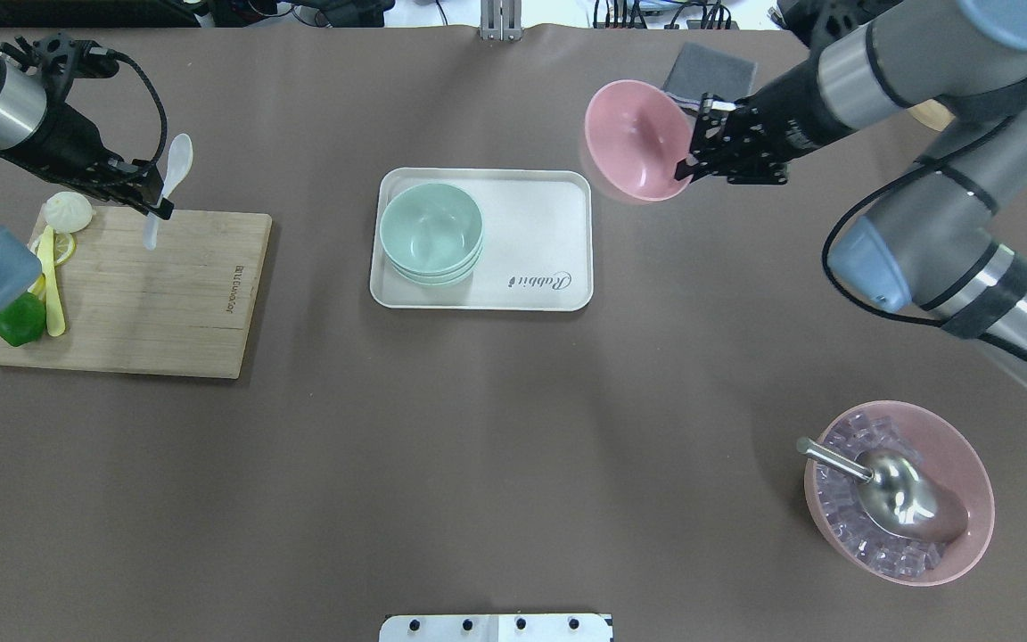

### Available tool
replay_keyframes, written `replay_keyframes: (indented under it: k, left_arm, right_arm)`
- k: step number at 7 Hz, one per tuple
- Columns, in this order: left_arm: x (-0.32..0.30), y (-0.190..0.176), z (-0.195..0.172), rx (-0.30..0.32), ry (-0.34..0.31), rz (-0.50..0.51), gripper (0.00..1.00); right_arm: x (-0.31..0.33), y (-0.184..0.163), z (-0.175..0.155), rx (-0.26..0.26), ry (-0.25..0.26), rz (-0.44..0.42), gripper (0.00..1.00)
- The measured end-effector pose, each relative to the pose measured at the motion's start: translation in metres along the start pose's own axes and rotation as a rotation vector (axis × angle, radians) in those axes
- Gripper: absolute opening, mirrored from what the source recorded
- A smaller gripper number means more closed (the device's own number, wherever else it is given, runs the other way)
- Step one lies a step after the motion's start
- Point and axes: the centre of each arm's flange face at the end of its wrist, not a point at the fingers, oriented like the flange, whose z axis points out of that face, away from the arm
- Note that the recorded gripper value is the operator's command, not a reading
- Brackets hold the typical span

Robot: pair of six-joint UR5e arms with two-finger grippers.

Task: Stack pink bowl on green and place spoon
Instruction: 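Lower the pink bowl onto the green bowl stack with the right gripper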

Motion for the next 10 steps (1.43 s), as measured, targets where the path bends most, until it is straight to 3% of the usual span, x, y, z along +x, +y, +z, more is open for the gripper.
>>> replay_keyframes:
  k: [2, 4, 7, 10]
  left_arm:
    - [-0.006, 0.0, 0.001, -0.001, -0.004, -0.006, 0.0]
    - [-0.011, -0.001, 0.006, -0.007, -0.008, -0.013, 0.0]
    - [-0.001, -0.007, 0.005, -0.002, 0.0, -0.014, 0.0]
    - [0.008, -0.013, 0.003, 0.004, 0.006, -0.008, 0.0]
  right_arm:
    - [-0.047, 0.061, 0.06, 0.072, -0.037, 0.027, 0.0]
    - [-0.071, 0.09, 0.098, 0.112, -0.048, 0.025, 0.0]
    - [-0.086, 0.095, 0.141, 0.146, -0.02, 0.03, 0.0]
    - [-0.087, 0.095, 0.163, 0.154, -0.012, 0.028, 0.0]
